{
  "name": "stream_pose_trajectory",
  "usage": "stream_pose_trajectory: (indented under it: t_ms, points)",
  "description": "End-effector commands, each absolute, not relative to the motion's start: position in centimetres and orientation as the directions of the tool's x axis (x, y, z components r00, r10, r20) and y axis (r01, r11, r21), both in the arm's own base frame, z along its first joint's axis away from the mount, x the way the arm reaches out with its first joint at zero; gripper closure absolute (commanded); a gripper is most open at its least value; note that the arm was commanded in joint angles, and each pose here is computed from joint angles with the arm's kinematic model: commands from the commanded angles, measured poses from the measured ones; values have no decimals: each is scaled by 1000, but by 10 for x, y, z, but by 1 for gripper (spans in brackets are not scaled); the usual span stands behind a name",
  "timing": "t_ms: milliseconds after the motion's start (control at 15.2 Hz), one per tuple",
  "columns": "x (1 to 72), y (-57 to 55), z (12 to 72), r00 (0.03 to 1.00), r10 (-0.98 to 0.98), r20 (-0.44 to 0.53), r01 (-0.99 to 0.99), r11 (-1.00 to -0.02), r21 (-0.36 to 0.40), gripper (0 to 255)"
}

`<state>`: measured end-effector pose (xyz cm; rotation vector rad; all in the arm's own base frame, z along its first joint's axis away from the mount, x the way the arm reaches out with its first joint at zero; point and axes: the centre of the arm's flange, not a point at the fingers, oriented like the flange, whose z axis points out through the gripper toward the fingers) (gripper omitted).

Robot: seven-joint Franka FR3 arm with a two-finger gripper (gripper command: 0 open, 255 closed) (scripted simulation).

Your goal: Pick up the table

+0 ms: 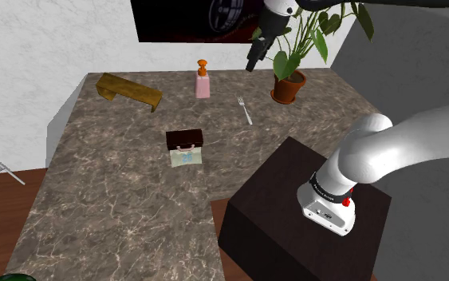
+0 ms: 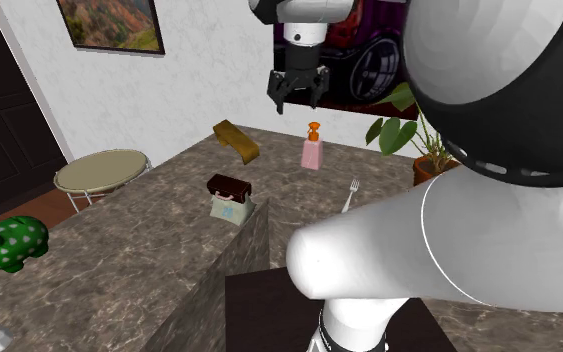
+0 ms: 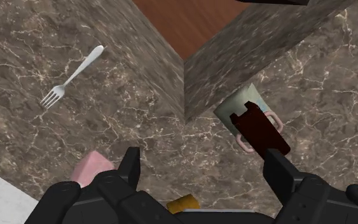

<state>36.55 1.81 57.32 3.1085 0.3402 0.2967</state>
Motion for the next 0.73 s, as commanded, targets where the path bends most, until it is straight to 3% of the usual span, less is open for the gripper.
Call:
stream_pose_trajectory:
  t_ms: [0,660]
  points:
    - [381,32,553,943,283,177,280,-959,42,0]
    - [433,102,447,803,588,99,576,-808,126,0]
